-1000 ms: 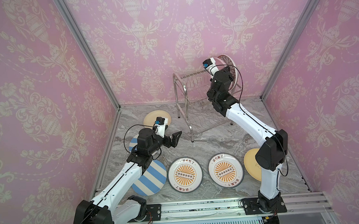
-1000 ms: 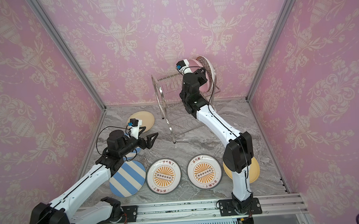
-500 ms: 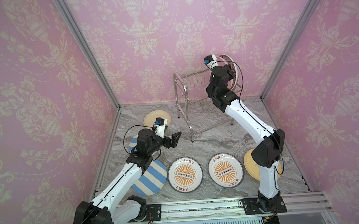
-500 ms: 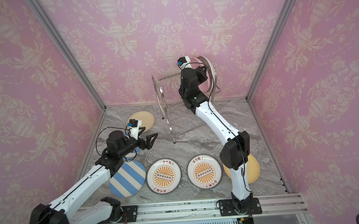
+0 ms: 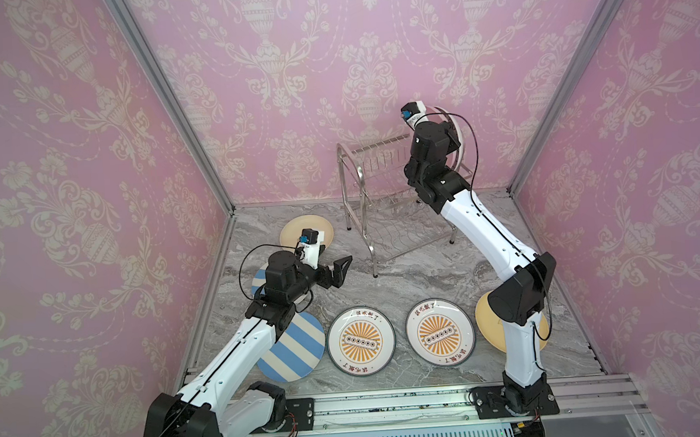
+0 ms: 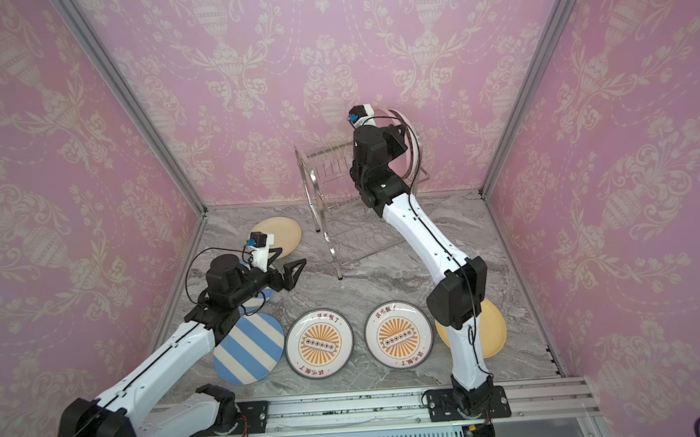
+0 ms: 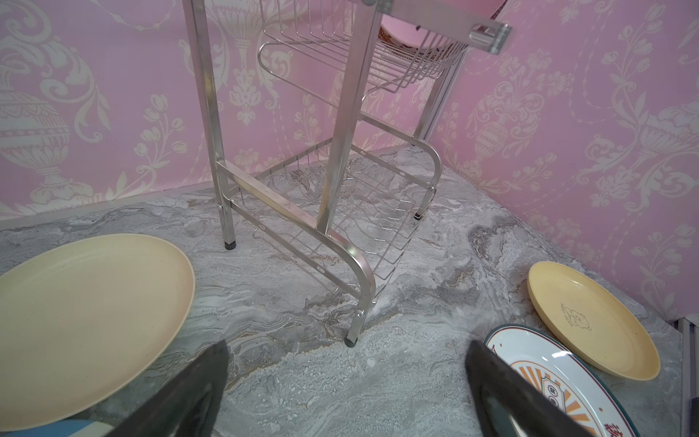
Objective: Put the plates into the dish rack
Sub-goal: 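Lower the pink bear plate into the upper tier beside the flower plate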
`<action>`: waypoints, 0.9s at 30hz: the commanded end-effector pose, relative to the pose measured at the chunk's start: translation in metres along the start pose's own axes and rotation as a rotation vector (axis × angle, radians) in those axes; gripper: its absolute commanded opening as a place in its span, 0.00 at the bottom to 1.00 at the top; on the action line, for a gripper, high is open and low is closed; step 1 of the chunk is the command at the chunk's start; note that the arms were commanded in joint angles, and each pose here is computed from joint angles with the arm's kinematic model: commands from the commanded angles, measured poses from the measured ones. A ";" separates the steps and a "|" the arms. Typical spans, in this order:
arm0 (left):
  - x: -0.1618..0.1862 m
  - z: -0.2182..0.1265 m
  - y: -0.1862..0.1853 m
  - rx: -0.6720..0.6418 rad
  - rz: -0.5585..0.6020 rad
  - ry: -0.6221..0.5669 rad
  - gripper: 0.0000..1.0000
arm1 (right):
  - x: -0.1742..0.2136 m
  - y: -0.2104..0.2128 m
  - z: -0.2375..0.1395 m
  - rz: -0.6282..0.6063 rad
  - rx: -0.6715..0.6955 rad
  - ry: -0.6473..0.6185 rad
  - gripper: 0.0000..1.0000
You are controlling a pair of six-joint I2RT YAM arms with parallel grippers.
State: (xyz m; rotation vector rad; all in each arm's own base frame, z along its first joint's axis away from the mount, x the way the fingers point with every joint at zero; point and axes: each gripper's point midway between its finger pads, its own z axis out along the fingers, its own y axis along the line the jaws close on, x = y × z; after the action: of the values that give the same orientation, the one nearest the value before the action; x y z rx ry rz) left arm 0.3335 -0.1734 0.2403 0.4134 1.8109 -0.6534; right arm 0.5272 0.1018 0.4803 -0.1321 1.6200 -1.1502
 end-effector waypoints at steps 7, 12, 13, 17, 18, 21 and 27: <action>-0.004 0.001 -0.002 0.030 -0.018 -0.016 0.99 | -0.008 -0.014 0.005 0.072 0.025 0.003 0.00; -0.005 -0.001 -0.002 0.024 -0.012 -0.020 0.99 | -0.006 -0.006 0.007 0.073 0.021 0.008 0.00; -0.006 -0.002 -0.002 0.023 -0.012 -0.022 0.99 | -0.005 -0.006 0.007 0.072 0.022 0.010 0.00; -0.007 -0.002 -0.003 0.026 -0.012 -0.025 0.99 | -0.001 -0.003 0.012 0.068 0.026 0.022 0.00; -0.008 -0.003 -0.003 0.025 -0.013 -0.026 0.99 | 0.000 -0.003 0.013 0.067 0.026 0.026 0.00; -0.007 -0.002 -0.003 0.027 -0.013 -0.024 0.99 | 0.004 0.001 0.015 0.063 0.022 0.036 0.00; -0.007 -0.003 -0.002 0.019 -0.010 -0.024 0.99 | 0.010 0.014 0.016 0.071 -0.011 0.046 0.00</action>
State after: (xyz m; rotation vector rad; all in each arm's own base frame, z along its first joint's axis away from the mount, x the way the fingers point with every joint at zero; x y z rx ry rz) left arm 0.3351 -0.1740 0.2424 0.4141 1.7983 -0.6604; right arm 0.5386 0.0923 0.4706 -0.1032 1.6552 -1.1425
